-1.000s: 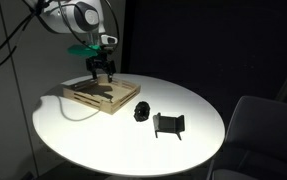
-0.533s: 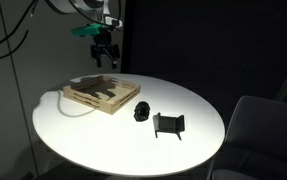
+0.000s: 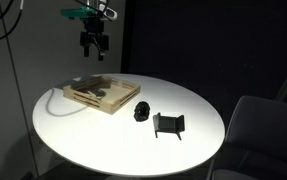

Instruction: Move the tray towards the middle of the table

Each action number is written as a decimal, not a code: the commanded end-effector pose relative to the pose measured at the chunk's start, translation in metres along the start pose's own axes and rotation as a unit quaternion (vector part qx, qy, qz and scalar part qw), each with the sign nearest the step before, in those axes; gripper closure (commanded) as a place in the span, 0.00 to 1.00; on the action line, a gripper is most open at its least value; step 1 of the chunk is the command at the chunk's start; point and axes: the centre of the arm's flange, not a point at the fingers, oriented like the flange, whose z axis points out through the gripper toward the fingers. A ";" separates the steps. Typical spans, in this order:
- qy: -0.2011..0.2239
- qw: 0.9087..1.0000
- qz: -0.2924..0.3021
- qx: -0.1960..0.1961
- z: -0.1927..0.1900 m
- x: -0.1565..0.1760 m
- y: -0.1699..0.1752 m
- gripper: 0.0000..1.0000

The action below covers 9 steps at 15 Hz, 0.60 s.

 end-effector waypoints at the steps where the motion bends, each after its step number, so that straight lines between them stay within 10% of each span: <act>1: -0.003 1.000 0.006 -0.013 -0.022 -0.028 0.012 0.00; 9: 0.009 0.998 -0.002 -0.054 -0.034 -0.069 0.050 0.00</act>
